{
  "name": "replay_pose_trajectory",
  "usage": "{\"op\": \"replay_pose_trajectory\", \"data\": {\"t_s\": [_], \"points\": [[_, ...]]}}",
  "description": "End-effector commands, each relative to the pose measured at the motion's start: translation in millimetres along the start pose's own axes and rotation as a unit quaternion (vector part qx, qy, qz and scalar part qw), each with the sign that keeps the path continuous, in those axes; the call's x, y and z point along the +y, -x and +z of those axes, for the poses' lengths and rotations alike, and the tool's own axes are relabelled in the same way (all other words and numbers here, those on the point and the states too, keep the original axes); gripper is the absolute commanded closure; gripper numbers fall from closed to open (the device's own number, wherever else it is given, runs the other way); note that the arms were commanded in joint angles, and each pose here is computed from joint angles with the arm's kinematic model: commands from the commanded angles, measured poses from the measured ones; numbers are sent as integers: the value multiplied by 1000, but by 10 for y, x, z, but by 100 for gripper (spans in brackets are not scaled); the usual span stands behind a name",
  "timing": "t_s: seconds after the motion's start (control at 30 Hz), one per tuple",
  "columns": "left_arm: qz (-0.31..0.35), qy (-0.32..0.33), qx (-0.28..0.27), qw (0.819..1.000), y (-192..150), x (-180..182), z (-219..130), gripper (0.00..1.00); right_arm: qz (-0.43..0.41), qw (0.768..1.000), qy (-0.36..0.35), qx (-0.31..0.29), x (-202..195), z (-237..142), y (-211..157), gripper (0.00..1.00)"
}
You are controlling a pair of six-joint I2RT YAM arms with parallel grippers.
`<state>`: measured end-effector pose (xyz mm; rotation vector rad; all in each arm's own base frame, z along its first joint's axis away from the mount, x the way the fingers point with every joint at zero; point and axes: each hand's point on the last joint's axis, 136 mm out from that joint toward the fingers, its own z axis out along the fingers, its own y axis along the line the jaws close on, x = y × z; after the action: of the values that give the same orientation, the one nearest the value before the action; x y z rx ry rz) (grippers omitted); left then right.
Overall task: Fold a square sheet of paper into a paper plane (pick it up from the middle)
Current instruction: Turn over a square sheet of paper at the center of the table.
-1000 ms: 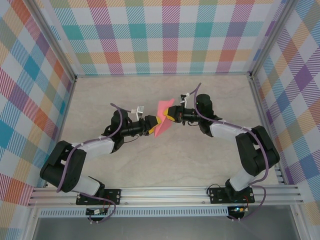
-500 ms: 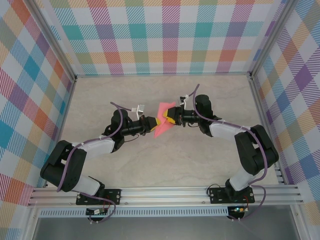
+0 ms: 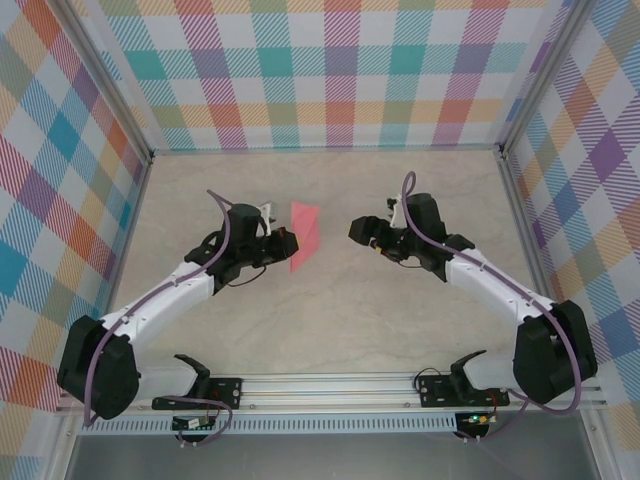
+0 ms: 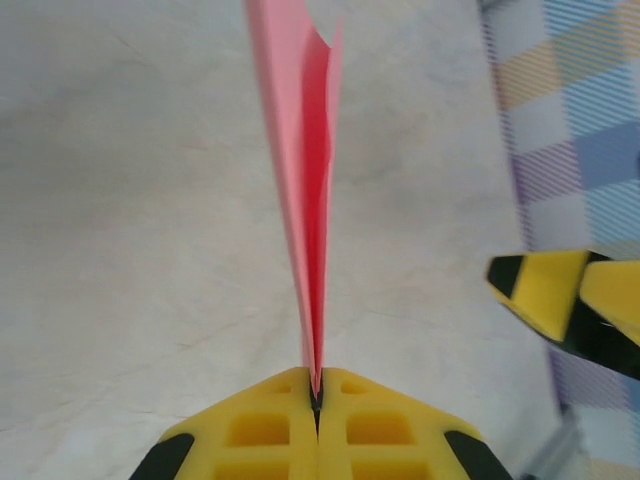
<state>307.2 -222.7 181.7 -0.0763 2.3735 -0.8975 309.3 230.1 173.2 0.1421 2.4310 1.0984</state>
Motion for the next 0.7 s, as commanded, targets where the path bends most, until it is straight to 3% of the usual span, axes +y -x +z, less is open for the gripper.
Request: {"op": "replay_pose_trajectory", "data": {"t_s": [0.0,0.07,0.23,0.33,0.43,0.53,0.67], "points": [[81,219,13,972,-89,627,-313,97,-11,996,-83,-8,-368,-61,-75,9],[109,292,-3,950,-5,752,-435,97,-6,995,-95,-8,-430,-62,-94,8],[169,458,-20,872,151,1020,-654,98,2,993,-115,-7,-534,-66,-130,8],[200,524,-18,828,190,1094,-655,98,7,991,-132,-9,-605,-80,-141,8],[226,556,1,800,152,1119,-502,98,10,989,-144,-13,-643,-100,-132,8],[228,543,31,807,-9,1152,-183,97,15,988,-156,-15,-687,-115,-134,8],[202,483,75,849,-309,1162,256,94,19,986,-166,-17,-731,-133,-147,8]]}}
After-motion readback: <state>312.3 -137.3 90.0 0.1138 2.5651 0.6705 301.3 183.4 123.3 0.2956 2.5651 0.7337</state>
